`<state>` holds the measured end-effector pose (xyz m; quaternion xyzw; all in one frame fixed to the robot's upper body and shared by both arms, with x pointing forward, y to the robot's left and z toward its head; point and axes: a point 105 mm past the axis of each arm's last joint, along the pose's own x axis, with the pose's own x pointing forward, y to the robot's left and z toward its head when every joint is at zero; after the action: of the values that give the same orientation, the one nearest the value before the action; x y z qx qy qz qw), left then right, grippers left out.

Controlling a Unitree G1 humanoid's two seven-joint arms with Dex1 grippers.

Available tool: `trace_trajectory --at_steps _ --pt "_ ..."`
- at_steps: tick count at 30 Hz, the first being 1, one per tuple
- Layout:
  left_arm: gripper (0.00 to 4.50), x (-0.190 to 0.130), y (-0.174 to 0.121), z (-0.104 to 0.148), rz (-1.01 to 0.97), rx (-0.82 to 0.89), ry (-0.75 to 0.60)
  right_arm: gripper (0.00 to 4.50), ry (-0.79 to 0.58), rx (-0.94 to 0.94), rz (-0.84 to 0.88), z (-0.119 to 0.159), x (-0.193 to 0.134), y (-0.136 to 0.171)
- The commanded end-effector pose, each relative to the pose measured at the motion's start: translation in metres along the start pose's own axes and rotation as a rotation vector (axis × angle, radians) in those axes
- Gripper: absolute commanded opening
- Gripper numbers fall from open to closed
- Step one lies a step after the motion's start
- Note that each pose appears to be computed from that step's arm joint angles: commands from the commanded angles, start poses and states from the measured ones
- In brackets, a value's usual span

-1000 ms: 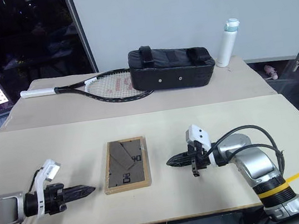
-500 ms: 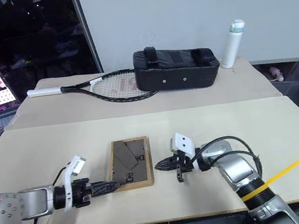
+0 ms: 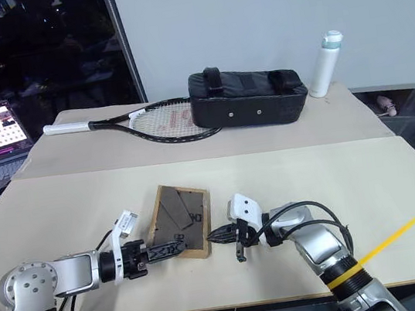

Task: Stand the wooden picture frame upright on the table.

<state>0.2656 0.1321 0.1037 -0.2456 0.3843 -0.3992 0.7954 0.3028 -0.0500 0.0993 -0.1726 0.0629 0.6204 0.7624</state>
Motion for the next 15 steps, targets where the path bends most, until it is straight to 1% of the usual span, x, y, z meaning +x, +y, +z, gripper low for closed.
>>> trace_trajectory --at_steps 1,2,4,6,9,11,15 --pt "2.90 0.001 -0.006 0.003 -0.039 -0.005 -0.006 0.00 0.002 -0.026 -0.012 0.003 -0.001 -0.004" --pt "2.57 0.001 -0.007 0.003 -0.042 -0.009 -0.009 0.00 0.003 -0.025 -0.014 0.002 -0.001 -0.004" --pt "1.74 0.000 -0.007 0.004 -0.046 -0.012 -0.011 0.00 0.004 -0.025 -0.016 0.002 -0.002 -0.005" --pt "1.34 -0.001 -0.007 0.004 -0.047 -0.017 -0.016 0.00 0.005 -0.025 -0.020 0.002 -0.003 -0.005" --pt "1.31 -0.002 -0.007 0.005 -0.046 -0.022 -0.020 0.00 0.006 -0.027 -0.028 0.002 -0.005 -0.007" --pt "1.31 -0.003 -0.006 0.007 -0.033 -0.012 -0.024 0.00 0.007 -0.039 -0.049 0.005 -0.012 -0.013" --pt "1.31 -0.013 -0.014 0.016 -0.036 0.069 -0.041 0.00 -0.023 -0.042 -0.108 0.030 -0.044 -0.036"
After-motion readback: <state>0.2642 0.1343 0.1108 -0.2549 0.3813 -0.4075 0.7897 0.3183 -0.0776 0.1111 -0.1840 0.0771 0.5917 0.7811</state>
